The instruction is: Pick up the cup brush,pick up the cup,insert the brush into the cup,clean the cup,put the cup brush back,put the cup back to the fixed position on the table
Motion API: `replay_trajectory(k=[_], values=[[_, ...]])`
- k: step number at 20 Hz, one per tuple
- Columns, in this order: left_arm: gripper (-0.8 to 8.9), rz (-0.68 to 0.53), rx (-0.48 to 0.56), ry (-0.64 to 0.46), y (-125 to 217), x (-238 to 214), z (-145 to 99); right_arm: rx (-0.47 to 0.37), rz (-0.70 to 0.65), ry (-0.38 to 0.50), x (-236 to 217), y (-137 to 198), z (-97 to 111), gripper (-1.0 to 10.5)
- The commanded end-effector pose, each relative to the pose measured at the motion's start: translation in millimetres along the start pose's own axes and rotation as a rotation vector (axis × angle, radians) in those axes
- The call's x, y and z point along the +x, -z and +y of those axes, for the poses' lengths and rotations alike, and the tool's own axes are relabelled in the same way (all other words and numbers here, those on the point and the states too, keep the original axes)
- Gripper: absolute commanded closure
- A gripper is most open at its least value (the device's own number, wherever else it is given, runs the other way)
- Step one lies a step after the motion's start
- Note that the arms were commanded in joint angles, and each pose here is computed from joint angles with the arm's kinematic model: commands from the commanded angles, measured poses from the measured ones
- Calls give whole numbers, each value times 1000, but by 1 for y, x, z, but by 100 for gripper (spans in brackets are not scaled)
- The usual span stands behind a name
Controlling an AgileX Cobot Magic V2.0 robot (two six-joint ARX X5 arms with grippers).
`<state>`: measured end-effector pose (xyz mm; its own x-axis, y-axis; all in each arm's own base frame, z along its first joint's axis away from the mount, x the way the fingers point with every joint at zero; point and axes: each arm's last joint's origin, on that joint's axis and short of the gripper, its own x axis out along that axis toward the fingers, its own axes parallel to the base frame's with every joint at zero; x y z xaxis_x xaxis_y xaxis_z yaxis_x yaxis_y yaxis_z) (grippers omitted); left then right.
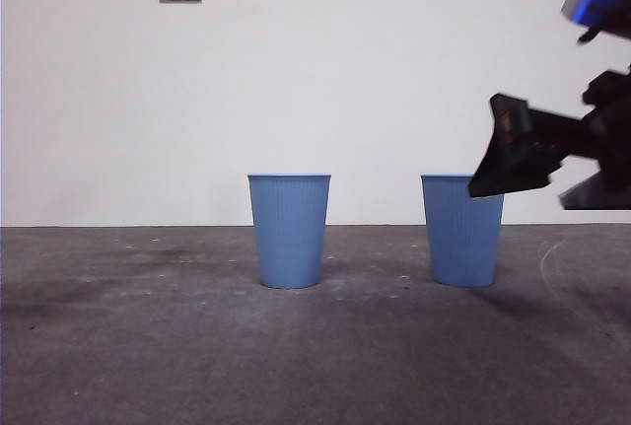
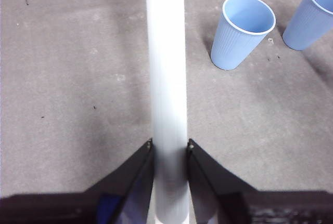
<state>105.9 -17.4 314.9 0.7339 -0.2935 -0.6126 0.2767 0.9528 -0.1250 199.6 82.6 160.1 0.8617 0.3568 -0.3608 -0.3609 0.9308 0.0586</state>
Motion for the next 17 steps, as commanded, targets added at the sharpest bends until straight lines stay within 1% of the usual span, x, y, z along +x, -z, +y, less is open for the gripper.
replay_trajectory(k=[1, 8, 13, 15, 17], values=[[822, -6, 17, 0, 1, 1, 0, -38, -26, -4, 13, 8, 0, 321], [822, -8, 20, 1, 1, 1, 0, -44, -88, 17, 45, 26, -2, 321], [822, -8, 24, 0, 1, 1, 0, -63, -75, 19, 75, 26, -3, 321], [822, -7, 24, 1, 1, 1, 0, -61, -62, 55, 83, 28, -4, 321], [822, -5, 24, 2, 1, 1, 0, -62, -54, 60, 87, 31, -4, 321]])
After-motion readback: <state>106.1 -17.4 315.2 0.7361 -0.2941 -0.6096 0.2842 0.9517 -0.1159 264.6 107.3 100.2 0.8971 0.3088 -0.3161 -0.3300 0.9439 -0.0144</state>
